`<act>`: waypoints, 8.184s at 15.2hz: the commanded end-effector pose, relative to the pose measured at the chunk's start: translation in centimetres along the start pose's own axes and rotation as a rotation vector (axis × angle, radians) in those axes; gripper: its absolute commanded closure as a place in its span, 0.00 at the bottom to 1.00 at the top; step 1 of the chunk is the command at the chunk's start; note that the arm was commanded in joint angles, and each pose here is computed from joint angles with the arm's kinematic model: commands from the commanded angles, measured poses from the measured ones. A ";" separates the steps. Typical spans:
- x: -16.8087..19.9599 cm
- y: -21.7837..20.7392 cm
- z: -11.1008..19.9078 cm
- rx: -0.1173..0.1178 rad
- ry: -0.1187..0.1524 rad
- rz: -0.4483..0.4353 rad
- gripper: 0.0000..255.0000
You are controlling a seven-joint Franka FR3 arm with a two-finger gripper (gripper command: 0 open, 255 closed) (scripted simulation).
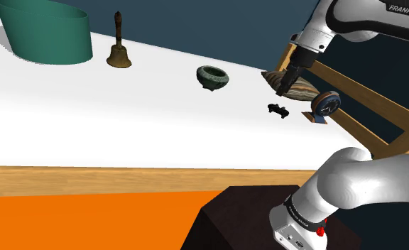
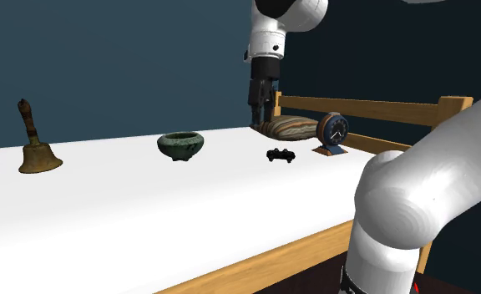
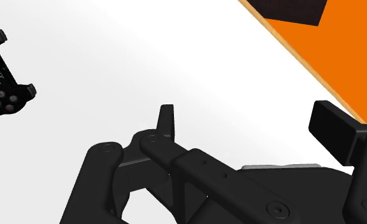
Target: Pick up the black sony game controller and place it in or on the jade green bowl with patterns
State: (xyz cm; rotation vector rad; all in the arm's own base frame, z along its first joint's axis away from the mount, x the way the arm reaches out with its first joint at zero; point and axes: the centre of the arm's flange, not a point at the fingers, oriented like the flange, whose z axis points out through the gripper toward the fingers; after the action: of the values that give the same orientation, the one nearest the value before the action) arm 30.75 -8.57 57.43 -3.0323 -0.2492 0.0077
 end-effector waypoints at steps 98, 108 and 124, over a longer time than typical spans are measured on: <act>21.9 14.8 -2.4 -0.089 -0.042 -0.120 1.00; 33.9 9.5 -1.9 -0.089 -0.042 -0.120 1.00; 36.3 9.1 5.4 -0.089 -0.042 -0.120 1.00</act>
State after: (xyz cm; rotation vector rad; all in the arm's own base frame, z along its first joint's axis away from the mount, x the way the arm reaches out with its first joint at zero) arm 68.07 -11.15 51.74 -3.1023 -0.4452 0.0515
